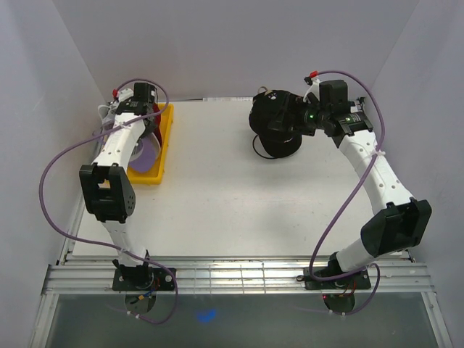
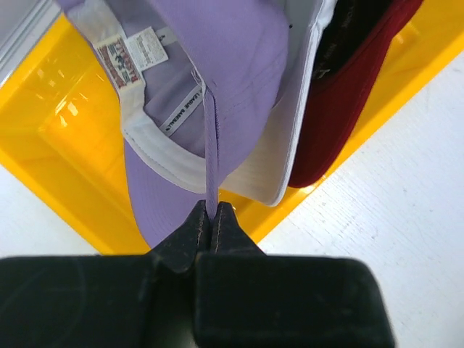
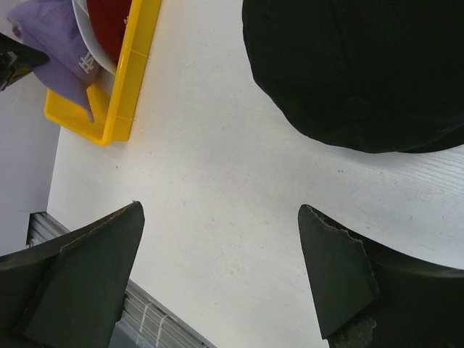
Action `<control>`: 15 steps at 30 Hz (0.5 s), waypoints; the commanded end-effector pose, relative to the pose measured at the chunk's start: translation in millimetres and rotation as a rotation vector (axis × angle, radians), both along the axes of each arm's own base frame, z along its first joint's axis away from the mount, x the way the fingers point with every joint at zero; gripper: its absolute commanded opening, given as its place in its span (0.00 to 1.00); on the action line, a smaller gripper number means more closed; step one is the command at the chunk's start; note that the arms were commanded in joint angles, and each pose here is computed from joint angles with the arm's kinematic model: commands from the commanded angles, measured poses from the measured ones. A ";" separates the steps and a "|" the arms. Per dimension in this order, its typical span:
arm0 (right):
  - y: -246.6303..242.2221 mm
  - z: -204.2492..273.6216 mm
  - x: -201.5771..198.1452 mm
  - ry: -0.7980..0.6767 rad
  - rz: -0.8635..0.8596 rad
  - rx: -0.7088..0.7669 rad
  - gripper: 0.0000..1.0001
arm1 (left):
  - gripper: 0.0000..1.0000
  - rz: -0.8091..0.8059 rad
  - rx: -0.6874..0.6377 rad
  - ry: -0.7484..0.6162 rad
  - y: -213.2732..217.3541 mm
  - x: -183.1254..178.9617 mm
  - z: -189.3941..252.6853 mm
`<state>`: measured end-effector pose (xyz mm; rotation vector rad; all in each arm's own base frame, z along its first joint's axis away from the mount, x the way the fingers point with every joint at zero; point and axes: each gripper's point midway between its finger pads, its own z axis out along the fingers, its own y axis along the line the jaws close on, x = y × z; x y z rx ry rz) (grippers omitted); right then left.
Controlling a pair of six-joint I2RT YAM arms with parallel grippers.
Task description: Stack the hats
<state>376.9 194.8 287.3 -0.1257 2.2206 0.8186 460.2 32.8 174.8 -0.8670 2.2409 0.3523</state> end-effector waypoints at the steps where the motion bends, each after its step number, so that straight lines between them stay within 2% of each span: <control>1: 6.4 18.5 1.9 -0.047 0.037 0.016 0.91 | 0.00 0.003 0.008 -0.186 8.0 -20.2 87.7; 10: 11.8 30.0 3.4 -0.054 0.056 0.043 0.92 | 0.00 -0.017 -0.039 -0.319 2.0 -41.8 152.1; 15: 18.8 42.6 1.1 -0.058 0.084 0.086 0.92 | 0.00 -0.067 -0.122 -0.454 -12.4 -48.4 202.2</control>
